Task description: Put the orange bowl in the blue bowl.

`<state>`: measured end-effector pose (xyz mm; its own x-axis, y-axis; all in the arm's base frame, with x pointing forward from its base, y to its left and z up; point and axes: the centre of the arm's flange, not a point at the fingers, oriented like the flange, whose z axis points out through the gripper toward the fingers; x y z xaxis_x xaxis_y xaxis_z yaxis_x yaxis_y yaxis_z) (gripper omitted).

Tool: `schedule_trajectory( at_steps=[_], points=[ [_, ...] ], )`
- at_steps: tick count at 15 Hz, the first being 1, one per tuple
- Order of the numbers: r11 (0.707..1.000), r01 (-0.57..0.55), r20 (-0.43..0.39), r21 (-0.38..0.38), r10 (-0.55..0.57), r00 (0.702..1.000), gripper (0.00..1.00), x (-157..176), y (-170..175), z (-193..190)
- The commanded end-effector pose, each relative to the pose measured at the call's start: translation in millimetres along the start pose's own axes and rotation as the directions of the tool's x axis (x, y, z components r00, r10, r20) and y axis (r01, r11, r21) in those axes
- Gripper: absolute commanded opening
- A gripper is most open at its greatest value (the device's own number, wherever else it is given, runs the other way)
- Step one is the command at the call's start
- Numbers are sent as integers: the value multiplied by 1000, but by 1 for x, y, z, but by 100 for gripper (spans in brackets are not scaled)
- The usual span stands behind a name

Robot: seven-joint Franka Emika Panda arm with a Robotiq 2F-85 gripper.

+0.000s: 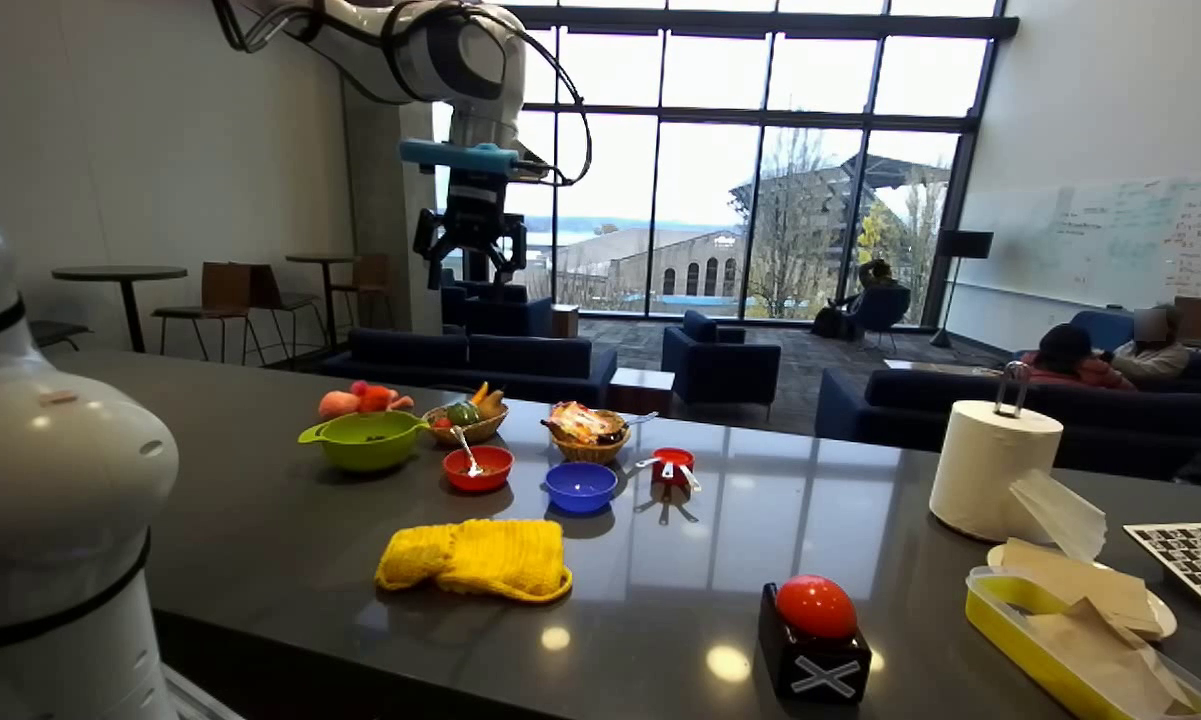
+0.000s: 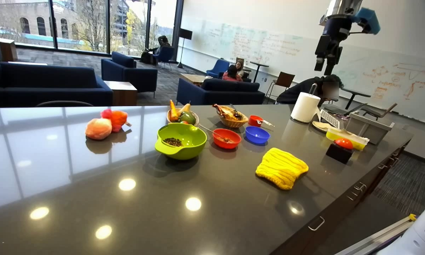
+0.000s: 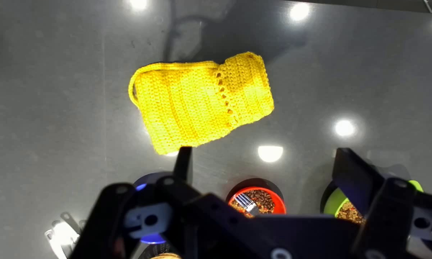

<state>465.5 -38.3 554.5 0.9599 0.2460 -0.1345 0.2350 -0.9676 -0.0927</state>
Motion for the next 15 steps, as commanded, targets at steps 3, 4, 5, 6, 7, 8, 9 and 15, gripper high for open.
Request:
schedule_trajectory(
  at_steps=[3,4,5,6,7,8,9,15],
  points=[
    [1000,-16,-11,0,16,1000,100,26,-13,31],
    [1000,-18,-19,-5,18,1000,100,33,-16,38],
    [1000,-25,-30,-11,24,999,100,40,-19,45],
    [999,-34,-46,-16,33,998,100,49,-22,53],
    [999,-47,-62,-22,45,997,100,57,-24,62],
    [998,-62,-78,-24,60,995,100,67,-25,72],
    [996,-79,-89,-26,77,993,100,74,-27,79],
    [977,-206,-167,-46,196,966,100,116,-28,127]
  ],
)
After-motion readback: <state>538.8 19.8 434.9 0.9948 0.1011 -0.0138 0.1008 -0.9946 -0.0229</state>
